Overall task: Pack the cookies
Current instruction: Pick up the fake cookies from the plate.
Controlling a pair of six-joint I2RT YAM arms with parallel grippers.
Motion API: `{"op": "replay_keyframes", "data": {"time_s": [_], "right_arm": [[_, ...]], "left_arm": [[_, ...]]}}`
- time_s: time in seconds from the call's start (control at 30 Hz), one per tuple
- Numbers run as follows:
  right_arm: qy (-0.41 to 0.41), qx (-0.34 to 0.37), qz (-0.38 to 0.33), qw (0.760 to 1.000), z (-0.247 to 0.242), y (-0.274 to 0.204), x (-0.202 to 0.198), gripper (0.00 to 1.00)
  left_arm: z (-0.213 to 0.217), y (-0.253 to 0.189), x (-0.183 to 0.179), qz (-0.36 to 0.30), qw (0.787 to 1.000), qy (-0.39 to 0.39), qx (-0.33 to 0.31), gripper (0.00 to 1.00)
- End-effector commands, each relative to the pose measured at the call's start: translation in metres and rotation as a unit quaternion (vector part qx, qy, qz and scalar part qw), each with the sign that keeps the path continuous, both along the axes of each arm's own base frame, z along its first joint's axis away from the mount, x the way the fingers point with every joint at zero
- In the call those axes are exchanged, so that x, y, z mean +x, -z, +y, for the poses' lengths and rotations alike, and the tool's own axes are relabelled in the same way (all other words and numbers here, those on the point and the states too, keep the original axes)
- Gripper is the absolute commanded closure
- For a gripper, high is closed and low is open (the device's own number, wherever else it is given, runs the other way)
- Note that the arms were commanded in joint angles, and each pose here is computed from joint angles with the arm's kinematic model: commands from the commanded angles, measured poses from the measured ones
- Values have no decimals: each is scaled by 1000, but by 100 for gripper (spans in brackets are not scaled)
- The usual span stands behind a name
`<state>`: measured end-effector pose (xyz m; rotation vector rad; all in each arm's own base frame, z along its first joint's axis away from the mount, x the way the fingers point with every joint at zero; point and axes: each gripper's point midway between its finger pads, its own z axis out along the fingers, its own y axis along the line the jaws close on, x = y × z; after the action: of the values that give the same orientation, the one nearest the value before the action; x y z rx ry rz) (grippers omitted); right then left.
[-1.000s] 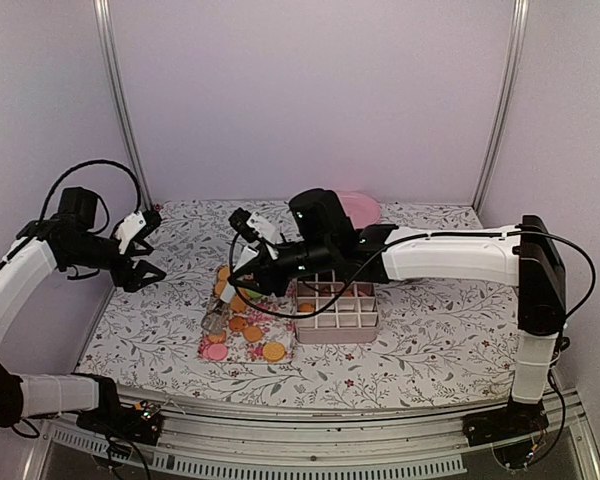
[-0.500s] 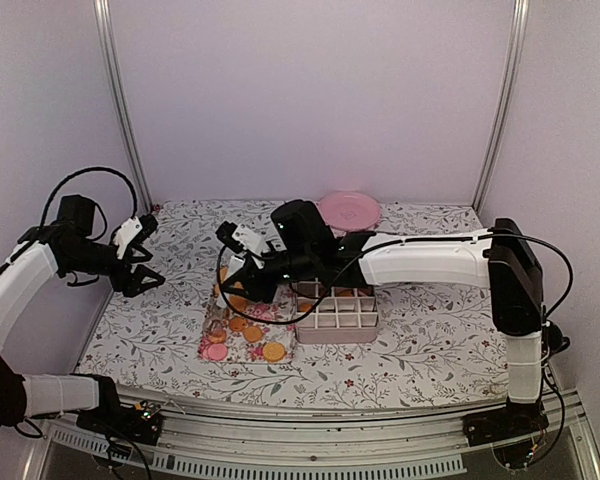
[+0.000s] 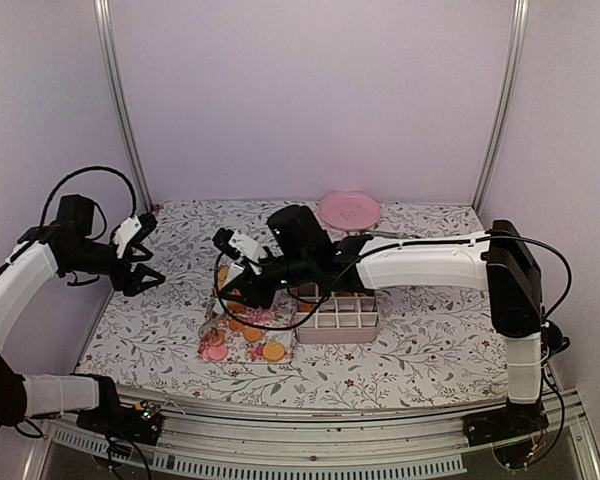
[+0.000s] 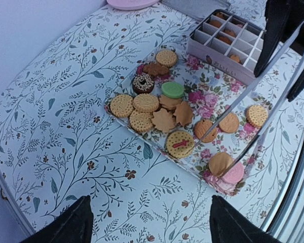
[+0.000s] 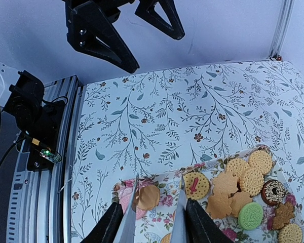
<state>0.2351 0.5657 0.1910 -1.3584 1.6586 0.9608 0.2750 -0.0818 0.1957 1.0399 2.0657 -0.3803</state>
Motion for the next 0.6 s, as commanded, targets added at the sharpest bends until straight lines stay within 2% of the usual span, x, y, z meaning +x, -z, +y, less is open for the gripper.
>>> {"op": "replay_keyframes", "data": {"time_s": [0.0,0.33,0.47,0.57], "right_arm": [[-1,-6,6,1000,-2,5,-8,58],[22,-15,-4,1000,-10,1,-4,57],[27,-12,-5,1000,-11,-5,-3,68],[33,-7,-2,999,-12,-10,-1,80]], "left_arm": [[0,-3,1,-8,1000,-1,-10,20],[0,-5,2,-11,1000,-2,-13,20],[0,-5,2,-12,1000,-2,-12,20],[0,-5,3,-14,1000,-3,-13,20]]}}
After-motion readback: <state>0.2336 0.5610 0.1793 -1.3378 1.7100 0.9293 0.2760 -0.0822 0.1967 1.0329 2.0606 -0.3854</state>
